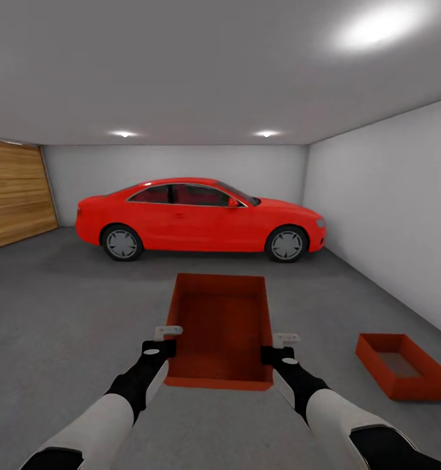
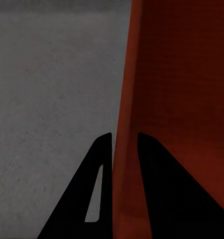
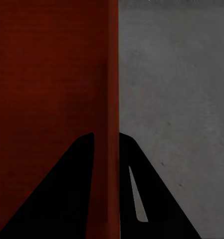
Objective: Move the two storage containers from the living room to the garage. In the garage, place one container on the floor and stack the other container on top of it (either order is fine).
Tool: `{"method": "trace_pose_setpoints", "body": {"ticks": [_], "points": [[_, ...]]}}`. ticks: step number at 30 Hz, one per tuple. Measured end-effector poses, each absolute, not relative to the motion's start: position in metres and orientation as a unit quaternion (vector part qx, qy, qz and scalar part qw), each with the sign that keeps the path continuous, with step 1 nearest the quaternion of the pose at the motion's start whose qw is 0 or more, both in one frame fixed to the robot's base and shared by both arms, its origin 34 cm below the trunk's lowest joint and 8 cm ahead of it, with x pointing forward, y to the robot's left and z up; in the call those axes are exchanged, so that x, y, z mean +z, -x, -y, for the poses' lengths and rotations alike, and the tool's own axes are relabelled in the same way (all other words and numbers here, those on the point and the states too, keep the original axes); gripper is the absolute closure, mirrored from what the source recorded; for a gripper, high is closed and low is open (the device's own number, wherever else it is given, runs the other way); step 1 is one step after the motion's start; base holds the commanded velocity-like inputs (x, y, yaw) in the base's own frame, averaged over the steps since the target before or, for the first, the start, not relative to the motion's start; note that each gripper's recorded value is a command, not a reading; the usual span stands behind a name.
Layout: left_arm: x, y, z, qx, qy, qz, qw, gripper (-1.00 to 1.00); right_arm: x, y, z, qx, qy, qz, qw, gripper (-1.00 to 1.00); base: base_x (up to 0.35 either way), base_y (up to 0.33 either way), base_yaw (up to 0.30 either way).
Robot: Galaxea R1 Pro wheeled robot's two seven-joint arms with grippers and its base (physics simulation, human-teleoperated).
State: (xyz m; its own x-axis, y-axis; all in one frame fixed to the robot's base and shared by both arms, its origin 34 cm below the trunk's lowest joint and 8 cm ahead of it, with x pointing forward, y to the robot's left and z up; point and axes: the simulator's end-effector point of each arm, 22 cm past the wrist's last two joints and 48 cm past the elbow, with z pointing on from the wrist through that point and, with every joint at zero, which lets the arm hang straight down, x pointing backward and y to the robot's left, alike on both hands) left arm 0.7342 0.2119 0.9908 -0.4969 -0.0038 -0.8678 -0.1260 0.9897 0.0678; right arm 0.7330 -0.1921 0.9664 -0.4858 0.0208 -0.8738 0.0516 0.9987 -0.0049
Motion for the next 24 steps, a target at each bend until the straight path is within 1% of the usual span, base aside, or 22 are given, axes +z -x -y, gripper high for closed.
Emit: {"method": "trace_pose_setpoints", "body": {"ticks": [24], "points": [[0.9915, -0.7345, -0.2113, 0.061, 0.037, -0.863, 0.501, 1.0, 0.9669, -0.7334, 0.1927, -0.015, -0.022, -0.861, 0.507, 1.0, 0.322, 0.0, -0.005]]}}
